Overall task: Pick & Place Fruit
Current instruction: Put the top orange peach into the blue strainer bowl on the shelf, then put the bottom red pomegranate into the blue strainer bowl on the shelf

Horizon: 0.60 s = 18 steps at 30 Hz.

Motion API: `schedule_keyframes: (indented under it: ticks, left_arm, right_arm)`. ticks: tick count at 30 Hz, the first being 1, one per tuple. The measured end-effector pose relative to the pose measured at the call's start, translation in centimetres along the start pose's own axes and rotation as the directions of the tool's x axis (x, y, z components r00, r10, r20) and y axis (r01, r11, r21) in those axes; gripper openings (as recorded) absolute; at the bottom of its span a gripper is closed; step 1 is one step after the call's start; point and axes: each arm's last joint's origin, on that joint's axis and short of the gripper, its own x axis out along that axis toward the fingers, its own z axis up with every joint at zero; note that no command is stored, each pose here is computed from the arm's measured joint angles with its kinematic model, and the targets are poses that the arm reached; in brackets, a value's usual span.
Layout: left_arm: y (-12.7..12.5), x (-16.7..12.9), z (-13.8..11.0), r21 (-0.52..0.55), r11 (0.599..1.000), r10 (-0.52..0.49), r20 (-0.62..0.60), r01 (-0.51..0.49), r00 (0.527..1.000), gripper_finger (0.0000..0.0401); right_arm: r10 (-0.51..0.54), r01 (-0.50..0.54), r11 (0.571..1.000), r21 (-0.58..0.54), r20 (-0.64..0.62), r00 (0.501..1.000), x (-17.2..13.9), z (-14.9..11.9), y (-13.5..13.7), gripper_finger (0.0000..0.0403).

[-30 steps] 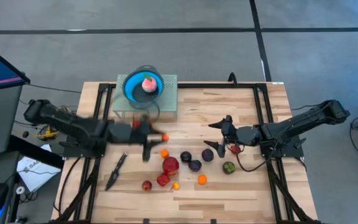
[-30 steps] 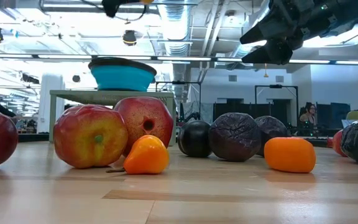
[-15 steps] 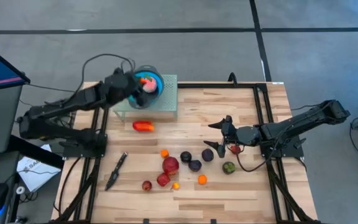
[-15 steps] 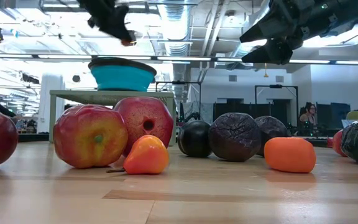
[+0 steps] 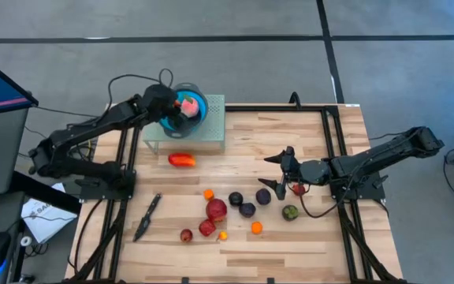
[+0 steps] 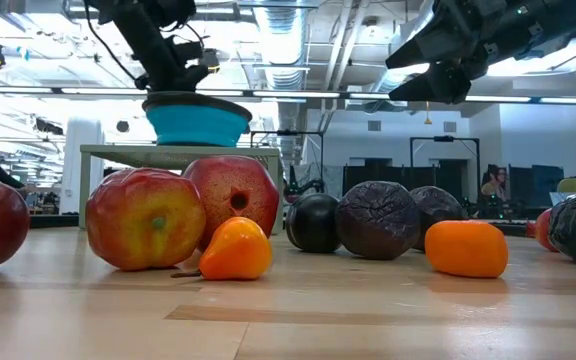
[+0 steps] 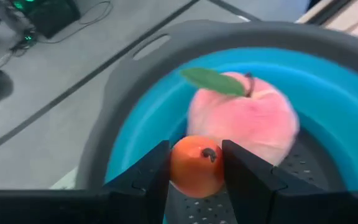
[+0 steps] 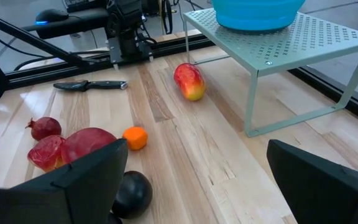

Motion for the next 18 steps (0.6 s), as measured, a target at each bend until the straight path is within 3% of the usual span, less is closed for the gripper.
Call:
schedule_keyframes:
  ticks: [18]
  left_arm:
    - [-0.4, 1.1, -1.0, -0.026, 0.999, 0.033, -0.046, -0.035, 0.998, 0.0178]
  right_arm:
    - [0.000, 0.000, 1.000, 0.000, 0.000, 1.000, 0.0, 0.0, 0.0, 0.0379]
